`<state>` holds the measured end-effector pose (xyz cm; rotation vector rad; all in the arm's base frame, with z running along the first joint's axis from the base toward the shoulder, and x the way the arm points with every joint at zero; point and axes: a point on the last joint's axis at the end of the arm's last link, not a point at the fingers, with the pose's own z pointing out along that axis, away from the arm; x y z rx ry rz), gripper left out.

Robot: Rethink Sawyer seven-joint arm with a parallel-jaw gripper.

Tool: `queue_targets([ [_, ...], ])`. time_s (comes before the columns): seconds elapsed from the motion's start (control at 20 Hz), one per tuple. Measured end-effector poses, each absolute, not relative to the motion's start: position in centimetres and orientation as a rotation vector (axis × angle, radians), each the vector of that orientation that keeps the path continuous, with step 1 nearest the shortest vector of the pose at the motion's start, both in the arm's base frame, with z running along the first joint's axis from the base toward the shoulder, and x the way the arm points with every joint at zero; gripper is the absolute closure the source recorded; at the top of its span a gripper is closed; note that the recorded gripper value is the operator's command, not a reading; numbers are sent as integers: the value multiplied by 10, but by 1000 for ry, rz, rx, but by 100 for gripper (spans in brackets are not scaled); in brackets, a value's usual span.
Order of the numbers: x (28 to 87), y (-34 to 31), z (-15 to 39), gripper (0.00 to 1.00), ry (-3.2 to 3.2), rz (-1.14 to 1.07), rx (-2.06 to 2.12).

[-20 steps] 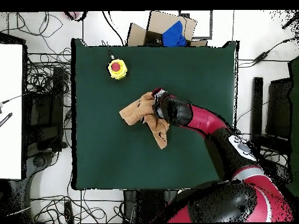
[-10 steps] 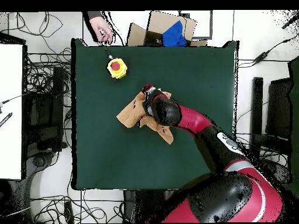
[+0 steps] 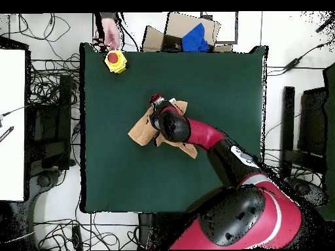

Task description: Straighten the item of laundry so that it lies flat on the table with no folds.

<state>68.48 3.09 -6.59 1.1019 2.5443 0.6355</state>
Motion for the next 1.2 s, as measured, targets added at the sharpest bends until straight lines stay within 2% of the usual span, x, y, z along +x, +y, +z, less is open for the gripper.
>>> queue_targets([
  [0.85, 681, 67, -67, 100, 2568, 661, 1053],
  [1.2, 673, 96, -34, 100, 2610, 651, 981],
])
